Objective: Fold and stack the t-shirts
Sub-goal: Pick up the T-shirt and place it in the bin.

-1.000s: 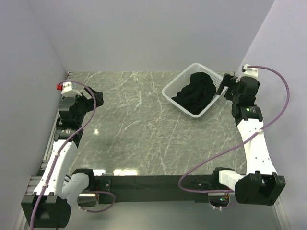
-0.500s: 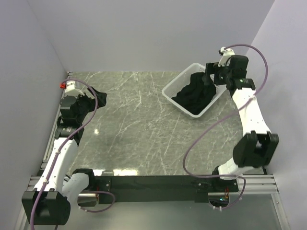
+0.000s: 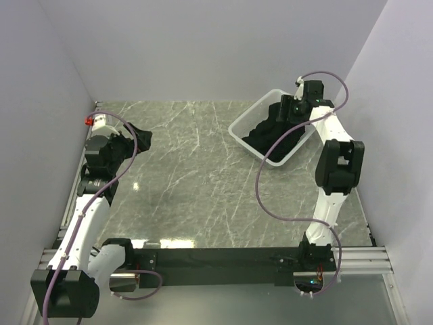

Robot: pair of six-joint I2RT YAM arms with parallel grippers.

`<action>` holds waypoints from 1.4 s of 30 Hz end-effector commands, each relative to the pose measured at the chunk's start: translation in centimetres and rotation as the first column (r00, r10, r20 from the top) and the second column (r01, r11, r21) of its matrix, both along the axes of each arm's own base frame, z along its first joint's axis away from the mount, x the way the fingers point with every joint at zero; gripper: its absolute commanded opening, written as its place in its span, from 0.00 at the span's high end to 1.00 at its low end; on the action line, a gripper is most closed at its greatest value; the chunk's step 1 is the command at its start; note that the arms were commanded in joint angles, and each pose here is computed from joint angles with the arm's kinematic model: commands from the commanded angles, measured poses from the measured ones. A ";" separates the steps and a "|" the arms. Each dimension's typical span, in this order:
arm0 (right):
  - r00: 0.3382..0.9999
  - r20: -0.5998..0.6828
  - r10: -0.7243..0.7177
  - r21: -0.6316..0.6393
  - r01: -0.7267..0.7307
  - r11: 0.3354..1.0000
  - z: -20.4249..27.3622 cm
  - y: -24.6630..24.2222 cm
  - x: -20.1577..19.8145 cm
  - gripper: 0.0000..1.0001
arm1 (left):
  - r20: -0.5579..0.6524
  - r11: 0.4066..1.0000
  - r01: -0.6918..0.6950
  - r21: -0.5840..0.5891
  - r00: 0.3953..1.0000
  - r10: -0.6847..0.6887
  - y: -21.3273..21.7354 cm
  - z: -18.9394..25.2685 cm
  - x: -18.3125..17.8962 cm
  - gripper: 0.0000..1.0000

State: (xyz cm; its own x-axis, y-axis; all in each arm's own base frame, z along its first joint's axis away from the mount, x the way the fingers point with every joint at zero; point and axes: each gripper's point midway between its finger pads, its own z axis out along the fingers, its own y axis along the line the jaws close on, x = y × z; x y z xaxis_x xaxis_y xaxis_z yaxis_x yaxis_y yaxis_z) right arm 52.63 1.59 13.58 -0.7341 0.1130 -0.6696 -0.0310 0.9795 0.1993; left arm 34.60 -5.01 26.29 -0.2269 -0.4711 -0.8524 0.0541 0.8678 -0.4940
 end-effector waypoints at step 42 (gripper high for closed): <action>-0.042 0.979 0.199 -0.196 -0.461 0.865 59.1 15.2 -21.9 1.00 | 0.166 0.998 -0.063 0.031 0.984 0.057 1.3 5.7 -2.3 0.01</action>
State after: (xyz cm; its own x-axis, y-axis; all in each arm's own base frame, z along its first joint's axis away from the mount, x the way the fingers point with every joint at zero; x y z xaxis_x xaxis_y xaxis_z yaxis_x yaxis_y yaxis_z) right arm 38.81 16.47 63.33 0.3153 0.1223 -0.9411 -0.6211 0.7764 -0.1072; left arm 32.58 -4.26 29.02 -0.1340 -0.4803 -0.8668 0.0576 0.8694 -0.4907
